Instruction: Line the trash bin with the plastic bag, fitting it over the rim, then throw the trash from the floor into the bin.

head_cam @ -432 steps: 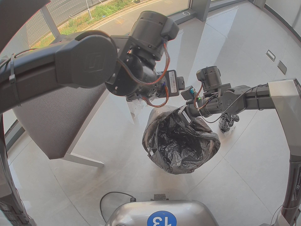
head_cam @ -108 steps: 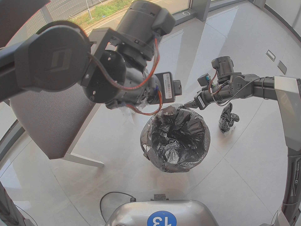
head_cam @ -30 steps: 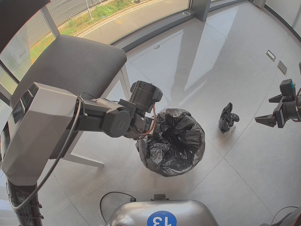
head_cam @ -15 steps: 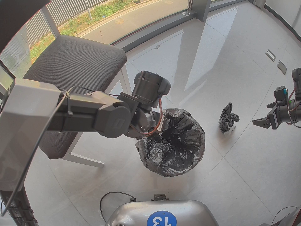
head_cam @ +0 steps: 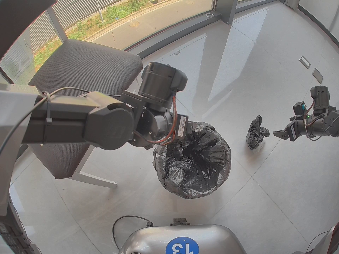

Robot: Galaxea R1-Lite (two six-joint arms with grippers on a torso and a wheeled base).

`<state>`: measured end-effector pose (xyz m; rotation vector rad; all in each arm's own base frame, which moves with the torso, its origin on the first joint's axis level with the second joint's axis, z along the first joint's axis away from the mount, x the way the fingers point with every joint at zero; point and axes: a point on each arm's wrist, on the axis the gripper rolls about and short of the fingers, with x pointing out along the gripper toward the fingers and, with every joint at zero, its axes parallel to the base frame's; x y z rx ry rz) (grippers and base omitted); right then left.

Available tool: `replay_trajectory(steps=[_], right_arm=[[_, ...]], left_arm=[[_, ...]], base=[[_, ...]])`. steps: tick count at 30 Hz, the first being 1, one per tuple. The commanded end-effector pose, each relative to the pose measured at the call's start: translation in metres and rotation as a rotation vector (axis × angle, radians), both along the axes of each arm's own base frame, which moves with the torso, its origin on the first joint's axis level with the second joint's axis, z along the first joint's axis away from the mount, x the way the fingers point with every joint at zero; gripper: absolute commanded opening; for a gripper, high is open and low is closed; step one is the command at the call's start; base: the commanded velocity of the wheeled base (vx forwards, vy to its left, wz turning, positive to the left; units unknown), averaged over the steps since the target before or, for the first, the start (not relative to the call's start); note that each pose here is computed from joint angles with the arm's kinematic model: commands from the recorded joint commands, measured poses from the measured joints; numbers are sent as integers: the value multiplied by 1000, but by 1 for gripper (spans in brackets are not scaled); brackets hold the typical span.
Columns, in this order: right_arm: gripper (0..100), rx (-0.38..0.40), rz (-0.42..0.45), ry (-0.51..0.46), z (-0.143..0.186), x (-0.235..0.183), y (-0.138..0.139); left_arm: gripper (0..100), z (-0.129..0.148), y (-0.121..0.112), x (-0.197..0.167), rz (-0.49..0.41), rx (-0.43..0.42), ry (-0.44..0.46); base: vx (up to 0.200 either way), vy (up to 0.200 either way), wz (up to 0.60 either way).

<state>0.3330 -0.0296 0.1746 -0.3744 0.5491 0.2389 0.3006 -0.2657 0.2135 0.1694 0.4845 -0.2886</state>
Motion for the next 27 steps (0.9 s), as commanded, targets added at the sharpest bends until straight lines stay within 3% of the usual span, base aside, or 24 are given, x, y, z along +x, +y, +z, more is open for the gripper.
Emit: replay_trajectory(steps=[1,27], right_arm=[[100,3,-20,53,-41,39,-13],[100,38,-15,64,-152,168,-20]], left_arm=[[100,21,7,-3,7,-69,-58],[100,30,12,10,29,-111,-105]], base=[[0,0,0],[0,0,0]])
